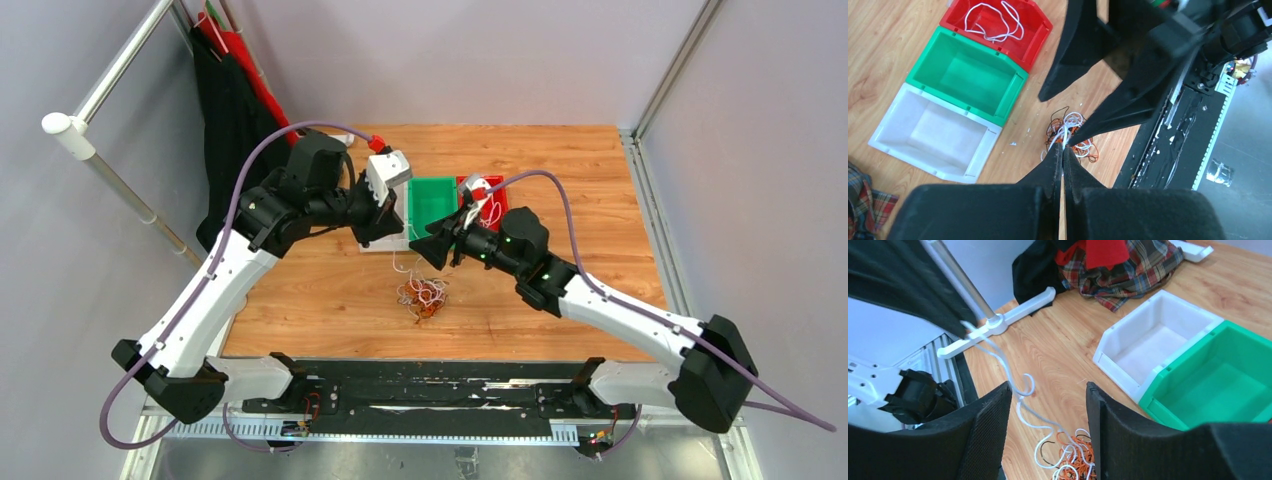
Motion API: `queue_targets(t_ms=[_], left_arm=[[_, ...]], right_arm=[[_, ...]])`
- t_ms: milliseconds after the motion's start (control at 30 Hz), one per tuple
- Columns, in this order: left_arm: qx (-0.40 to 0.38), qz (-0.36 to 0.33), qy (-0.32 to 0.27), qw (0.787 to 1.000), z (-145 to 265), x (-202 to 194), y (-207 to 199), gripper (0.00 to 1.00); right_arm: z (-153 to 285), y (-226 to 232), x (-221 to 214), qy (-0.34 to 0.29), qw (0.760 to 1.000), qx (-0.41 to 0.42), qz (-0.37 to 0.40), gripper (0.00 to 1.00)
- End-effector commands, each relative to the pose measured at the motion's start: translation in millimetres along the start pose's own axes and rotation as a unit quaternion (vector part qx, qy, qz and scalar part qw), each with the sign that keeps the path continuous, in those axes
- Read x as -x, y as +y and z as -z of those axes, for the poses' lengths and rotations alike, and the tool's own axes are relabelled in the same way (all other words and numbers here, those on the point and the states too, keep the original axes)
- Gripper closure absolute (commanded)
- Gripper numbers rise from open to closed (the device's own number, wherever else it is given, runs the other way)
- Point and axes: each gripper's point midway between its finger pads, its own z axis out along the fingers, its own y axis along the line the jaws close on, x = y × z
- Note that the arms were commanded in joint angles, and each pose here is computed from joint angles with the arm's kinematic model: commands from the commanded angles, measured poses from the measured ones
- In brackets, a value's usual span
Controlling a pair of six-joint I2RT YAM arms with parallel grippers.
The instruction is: Untangle the cables
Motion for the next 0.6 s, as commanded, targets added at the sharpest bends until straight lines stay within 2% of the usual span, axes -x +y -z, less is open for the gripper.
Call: queue_targets(t_ms=[0, 300, 400, 567], left_arm=[[-0.02, -0.008, -0.034, 0.999, 19.8, 21.5, -16.5, 0.99], [-0.043, -0.024, -0.075, 0.996, 42.6, 45.4, -34.5, 0.99], [-0.047, -0.033, -0.091, 0.994, 52.2, 56.1, -39.2, 0.99], [-0.054, -0.054, -0.13, 0.989, 74.8, 81.1, -50.5, 0.99]], right_arm=[[-21.3, -0.6, 3.7, -0.01, 1.0, -0.009, 0.005, 0.46], [-64.0, 2.7, -40.4, 0.026, 0.999, -0.019, 0.009, 0.51], [-70.4, -1.8, -59.7, 0.038, 0.999, -0.026, 0.0, 0.57], [-69.4, -19.7, -97.9, 0.061, 0.997, -0.056, -0.01, 0.61]])
